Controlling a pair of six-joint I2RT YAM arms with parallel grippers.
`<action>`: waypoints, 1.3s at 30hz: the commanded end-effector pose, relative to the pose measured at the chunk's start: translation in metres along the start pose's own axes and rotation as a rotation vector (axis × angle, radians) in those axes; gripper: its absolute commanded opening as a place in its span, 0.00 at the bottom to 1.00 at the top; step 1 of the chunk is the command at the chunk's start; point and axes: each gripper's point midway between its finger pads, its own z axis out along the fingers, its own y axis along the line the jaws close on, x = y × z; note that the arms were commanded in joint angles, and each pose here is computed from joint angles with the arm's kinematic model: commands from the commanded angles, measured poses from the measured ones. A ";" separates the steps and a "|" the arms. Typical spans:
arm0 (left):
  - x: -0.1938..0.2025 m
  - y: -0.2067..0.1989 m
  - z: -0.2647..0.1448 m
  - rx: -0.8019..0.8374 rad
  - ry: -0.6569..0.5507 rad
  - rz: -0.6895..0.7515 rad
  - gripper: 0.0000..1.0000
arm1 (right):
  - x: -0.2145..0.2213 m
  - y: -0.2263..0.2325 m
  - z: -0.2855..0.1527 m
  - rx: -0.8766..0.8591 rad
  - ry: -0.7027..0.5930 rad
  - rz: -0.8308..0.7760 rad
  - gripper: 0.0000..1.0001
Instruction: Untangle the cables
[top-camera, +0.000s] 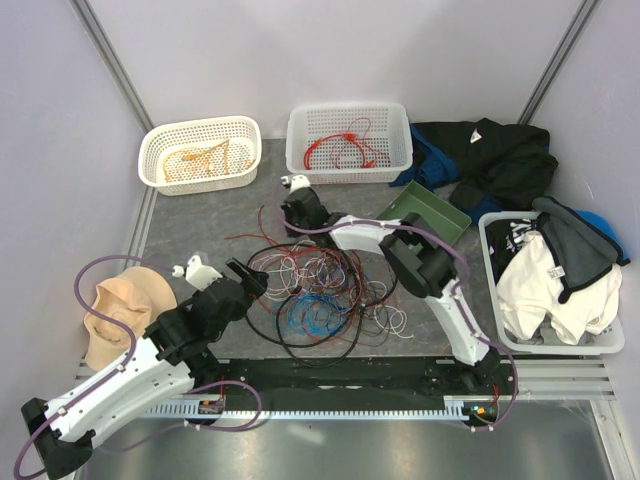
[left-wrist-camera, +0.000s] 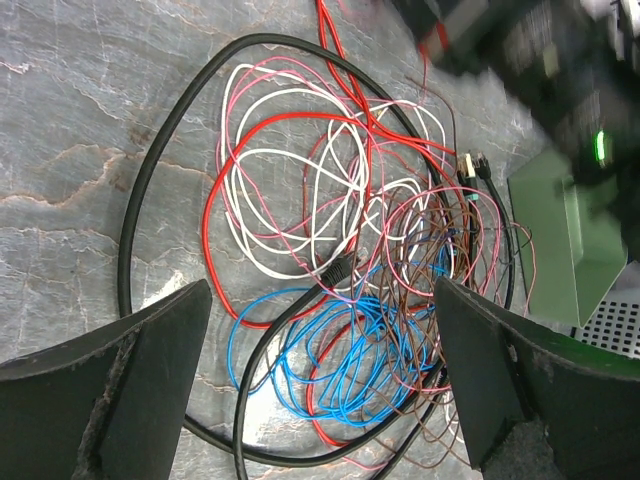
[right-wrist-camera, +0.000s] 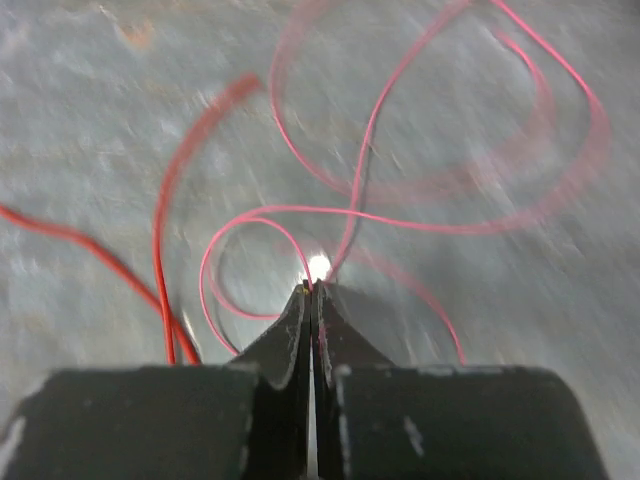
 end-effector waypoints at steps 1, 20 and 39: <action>-0.016 -0.003 -0.001 0.011 -0.073 -0.005 1.00 | -0.087 0.023 -0.091 -0.034 -0.280 0.074 0.00; -0.045 -0.133 -0.035 0.609 -0.186 0.009 1.00 | -0.162 0.003 -0.371 -0.024 -0.458 0.108 0.00; -0.063 -0.205 -0.020 0.706 -0.343 0.172 1.00 | -0.275 0.039 -0.511 -0.214 -0.676 0.139 0.00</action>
